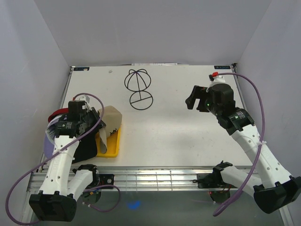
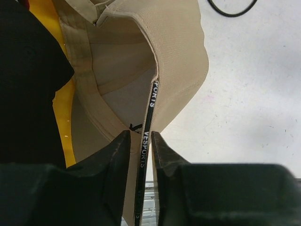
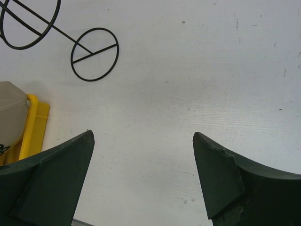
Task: Stack the hats
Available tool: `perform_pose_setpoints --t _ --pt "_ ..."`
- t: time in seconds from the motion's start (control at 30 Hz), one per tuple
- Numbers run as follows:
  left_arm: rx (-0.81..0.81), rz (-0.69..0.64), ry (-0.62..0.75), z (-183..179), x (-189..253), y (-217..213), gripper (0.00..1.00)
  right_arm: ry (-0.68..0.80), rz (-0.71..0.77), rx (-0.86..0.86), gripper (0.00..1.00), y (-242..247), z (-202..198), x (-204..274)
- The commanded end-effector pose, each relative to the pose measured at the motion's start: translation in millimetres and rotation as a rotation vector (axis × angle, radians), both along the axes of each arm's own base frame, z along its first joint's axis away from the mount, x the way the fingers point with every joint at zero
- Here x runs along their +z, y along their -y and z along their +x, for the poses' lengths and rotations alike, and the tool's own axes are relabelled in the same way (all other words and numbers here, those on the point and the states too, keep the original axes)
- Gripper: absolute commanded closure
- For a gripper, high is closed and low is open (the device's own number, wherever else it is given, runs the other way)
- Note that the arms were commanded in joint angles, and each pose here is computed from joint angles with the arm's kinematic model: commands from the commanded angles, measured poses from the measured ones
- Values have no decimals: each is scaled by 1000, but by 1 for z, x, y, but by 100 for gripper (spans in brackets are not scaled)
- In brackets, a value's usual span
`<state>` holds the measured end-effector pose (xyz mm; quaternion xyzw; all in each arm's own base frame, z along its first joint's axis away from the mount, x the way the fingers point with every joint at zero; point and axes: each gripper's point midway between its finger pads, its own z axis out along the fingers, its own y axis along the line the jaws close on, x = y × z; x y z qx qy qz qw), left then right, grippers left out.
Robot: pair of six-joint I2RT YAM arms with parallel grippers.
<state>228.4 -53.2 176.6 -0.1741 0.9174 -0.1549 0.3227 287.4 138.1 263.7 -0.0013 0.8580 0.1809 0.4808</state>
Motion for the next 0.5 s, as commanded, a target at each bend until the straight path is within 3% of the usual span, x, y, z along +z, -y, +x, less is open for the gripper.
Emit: perform_pose_setpoints --t 0.0,0.07,0.2,0.47 --pt "-19 -30 -22 0 -8 7 66 45 15 -3 9 -2 7 12" --pt "-31 -34 -26 1 -8 8 73 48 19 5 9 -3 7 13" --pt "-42 -26 -5 6 4 8 100 54 27 12 9 -5 7 15" --pt "-70 -65 65 12 42 16 100 60 38 20 9 -9 11 15"
